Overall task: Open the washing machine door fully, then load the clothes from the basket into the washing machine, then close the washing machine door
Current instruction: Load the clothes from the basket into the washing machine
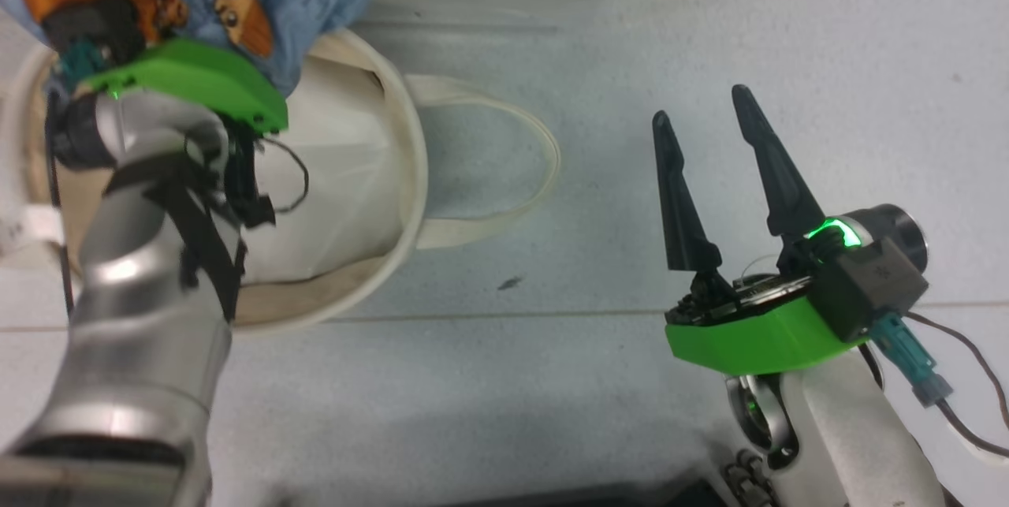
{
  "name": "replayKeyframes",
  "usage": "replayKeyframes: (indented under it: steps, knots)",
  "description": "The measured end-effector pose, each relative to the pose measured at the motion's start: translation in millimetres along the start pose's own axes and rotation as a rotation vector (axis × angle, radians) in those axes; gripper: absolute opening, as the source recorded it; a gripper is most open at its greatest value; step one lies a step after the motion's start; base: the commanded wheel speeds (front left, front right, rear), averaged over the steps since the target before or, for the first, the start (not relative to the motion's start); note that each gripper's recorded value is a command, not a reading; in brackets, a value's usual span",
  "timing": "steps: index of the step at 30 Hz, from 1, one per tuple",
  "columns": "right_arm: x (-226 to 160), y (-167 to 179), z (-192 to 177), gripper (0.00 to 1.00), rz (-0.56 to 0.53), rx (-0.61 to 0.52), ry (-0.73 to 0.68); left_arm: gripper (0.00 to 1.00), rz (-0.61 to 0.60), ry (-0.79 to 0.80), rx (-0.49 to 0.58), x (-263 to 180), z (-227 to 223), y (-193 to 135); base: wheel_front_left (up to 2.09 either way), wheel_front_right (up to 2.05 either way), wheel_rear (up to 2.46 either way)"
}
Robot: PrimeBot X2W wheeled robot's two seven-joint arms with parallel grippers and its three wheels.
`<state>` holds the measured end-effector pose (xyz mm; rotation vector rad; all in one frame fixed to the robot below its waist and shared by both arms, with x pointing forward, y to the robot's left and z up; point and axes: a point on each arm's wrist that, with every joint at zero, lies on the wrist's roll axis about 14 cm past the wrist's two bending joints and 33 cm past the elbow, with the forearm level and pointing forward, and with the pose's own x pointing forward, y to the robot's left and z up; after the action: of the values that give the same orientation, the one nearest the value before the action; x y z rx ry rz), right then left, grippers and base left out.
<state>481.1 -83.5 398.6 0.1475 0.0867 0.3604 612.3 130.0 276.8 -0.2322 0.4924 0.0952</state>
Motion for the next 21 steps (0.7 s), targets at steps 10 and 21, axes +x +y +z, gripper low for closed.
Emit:
replayKeyframes:
  steps: [10, 21]
  knots:
    - [-3.4, 27.7, 40.5, 1.00, 0.064, 0.016, -0.083, 0.00, -0.091, -0.319, 0.038, -58.5, 93.0, -10.7, 0.00, 0.00, 0.00]
    - [-12.9, 22.8, 48.8, 1.00, 0.040, 0.014, -0.089, 0.00, -0.140, -0.537, -0.016, -61.4, 175.8, -29.5, 0.00, 0.00, 0.00]
